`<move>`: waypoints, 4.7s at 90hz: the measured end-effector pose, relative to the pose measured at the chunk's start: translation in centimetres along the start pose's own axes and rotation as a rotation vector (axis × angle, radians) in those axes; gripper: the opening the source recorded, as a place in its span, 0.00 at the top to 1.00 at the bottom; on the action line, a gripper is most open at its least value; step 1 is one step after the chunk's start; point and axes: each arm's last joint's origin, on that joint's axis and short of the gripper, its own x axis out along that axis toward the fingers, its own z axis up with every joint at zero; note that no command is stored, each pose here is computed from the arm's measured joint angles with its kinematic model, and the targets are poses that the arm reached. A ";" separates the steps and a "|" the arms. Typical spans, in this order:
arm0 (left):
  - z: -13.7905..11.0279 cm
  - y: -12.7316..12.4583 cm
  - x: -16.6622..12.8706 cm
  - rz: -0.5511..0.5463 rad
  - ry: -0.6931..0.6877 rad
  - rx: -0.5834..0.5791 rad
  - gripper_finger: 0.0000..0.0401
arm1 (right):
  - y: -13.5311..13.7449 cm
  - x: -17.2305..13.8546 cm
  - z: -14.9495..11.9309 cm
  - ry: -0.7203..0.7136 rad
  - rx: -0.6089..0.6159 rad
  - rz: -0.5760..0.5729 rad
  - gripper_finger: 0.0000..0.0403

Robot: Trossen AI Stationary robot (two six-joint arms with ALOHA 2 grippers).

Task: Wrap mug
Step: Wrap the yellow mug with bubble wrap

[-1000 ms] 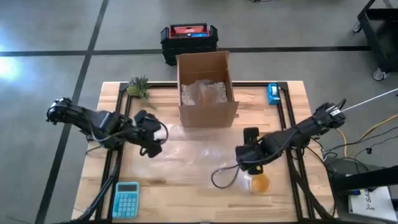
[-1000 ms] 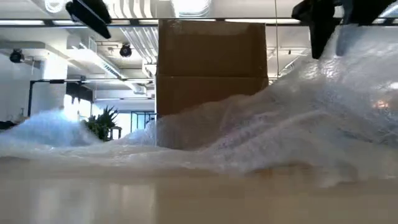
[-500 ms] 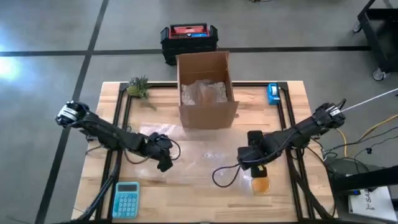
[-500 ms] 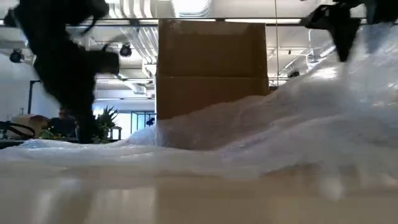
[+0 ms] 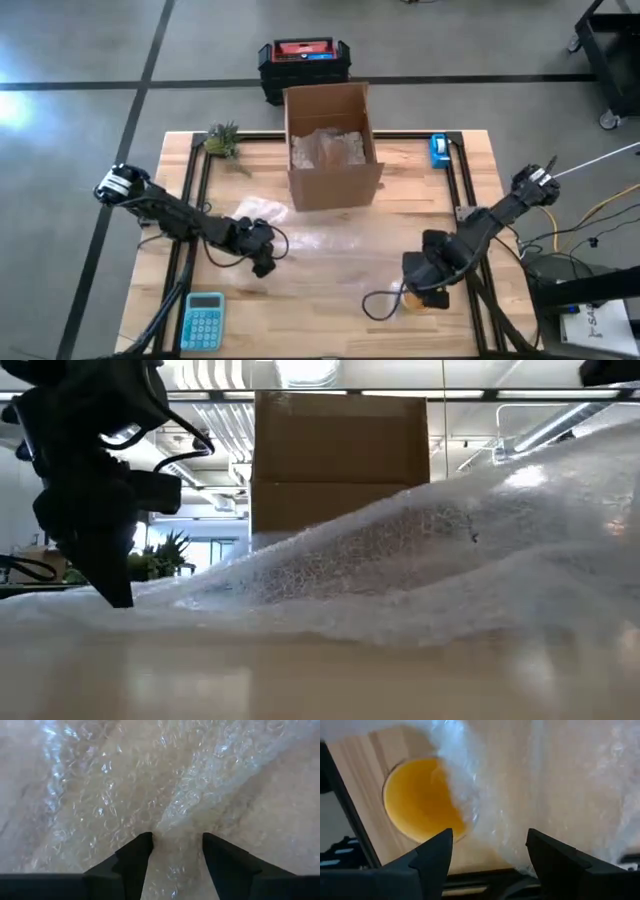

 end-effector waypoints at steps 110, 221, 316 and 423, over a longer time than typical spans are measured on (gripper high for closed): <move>2.3 -1.9 -3.4 -0.205 -0.187 0.009 0.61 | 1.3 4.8 -1.2 -0.182 0.121 -0.127 0.41; 2.4 -2.3 -3.5 -0.235 -0.211 0.024 0.69 | -1.2 -1.1 12.8 -0.681 -0.127 -0.193 1.00; 2.4 -2.4 -3.5 -0.242 -0.216 0.023 0.74 | -6.9 0.1 17.8 -0.349 -0.117 -0.128 0.54; 3.5 -3.2 -4.1 -0.289 -0.373 0.005 0.73 | -3.7 13.9 2.3 -0.164 -0.012 -0.098 0.94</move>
